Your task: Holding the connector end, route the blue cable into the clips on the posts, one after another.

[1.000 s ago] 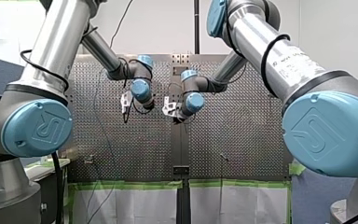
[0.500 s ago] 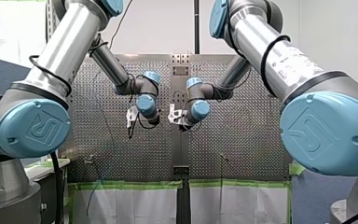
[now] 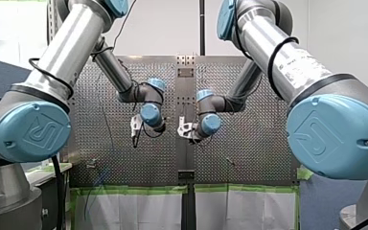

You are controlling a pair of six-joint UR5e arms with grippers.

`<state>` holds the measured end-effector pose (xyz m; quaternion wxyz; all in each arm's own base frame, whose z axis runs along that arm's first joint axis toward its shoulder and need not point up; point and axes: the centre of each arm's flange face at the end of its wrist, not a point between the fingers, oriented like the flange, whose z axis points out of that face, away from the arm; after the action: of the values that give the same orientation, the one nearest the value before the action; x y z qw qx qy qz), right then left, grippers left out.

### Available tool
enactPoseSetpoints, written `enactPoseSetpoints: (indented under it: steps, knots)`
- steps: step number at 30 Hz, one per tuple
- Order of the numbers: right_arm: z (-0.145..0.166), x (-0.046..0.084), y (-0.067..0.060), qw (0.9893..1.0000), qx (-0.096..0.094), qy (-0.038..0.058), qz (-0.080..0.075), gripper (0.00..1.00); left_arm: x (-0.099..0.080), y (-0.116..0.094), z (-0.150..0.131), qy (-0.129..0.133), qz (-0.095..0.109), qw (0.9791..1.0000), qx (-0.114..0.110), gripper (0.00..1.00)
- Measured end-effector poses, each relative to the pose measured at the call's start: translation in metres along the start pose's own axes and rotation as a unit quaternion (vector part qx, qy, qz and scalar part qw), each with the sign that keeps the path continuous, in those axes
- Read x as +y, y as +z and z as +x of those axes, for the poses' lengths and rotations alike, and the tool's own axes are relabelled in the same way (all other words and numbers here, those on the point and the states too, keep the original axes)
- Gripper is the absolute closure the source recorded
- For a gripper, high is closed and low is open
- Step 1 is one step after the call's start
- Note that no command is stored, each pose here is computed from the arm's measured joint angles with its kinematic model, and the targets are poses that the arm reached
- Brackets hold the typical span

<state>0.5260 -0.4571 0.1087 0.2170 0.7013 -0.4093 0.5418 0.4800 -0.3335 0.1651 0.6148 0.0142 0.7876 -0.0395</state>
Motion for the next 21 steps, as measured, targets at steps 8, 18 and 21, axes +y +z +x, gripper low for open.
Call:
enactPoseSetpoints:
  steps: [8, 18, 21]
  knots:
    - [-0.026, 0.011, -0.009, 1.0, -0.005, 0.0007, -0.006, 1.0, -0.028, -0.003, 0.045, 0.005, 0.039, 0.999, 0.019, 0.95]
    - [-0.052, 0.036, -0.02, 0.9994, -0.008, -0.0104, -0.032, 1.0, -0.063, -0.016, 0.098, -0.016, 0.047, 0.9986, 0.018, 0.95]
    - [-0.061, 0.044, -0.024, 0.9992, -0.008, -0.0089, -0.037, 1.0, -0.072, -0.021, 0.113, -0.014, 0.046, 0.9987, 0.016, 0.95]
